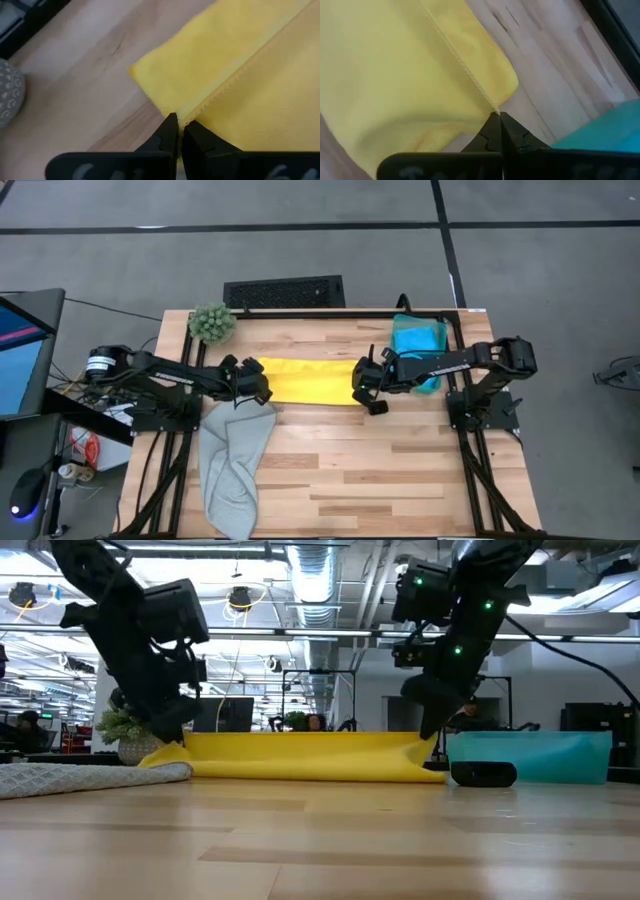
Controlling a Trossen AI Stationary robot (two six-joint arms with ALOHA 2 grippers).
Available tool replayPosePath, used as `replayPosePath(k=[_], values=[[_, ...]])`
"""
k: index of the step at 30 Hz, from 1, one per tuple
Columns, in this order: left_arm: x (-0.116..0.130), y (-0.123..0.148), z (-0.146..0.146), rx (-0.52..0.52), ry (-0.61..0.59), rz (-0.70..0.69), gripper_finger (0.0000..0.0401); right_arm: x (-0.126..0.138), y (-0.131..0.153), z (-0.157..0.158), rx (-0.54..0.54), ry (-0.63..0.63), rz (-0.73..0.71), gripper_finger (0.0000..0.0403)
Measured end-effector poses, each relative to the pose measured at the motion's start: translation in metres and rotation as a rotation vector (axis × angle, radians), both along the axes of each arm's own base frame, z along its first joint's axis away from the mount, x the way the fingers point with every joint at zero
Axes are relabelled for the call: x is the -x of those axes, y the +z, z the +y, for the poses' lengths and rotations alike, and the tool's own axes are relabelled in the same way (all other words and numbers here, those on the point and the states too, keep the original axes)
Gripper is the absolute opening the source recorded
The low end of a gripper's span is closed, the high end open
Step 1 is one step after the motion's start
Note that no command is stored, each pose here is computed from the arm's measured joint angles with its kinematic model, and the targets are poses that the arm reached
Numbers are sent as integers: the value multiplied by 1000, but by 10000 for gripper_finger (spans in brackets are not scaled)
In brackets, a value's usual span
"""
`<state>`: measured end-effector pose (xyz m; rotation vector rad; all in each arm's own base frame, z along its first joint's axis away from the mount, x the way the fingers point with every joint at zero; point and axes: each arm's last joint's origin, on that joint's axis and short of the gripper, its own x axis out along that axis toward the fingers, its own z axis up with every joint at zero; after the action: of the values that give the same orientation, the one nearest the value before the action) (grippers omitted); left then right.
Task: Fold microfiber towels
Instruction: Fold the yellow microfiber cloth
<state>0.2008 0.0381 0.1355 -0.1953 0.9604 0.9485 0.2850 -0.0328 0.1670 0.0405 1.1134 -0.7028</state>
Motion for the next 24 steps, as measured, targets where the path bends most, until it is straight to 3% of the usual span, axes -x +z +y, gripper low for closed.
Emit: replayPosePath(k=[6,17,24], values=[[-2,-3,0,-10,-22,16,31,1,0,-1,-3,-5,13,10],[-4,2,1,-26,-46,1,174,4,-1,-18,-16,-86,-5,31],[-1,15,1,-58,-58,-46,198,7,0,-36,-39,-160,-26,83]])
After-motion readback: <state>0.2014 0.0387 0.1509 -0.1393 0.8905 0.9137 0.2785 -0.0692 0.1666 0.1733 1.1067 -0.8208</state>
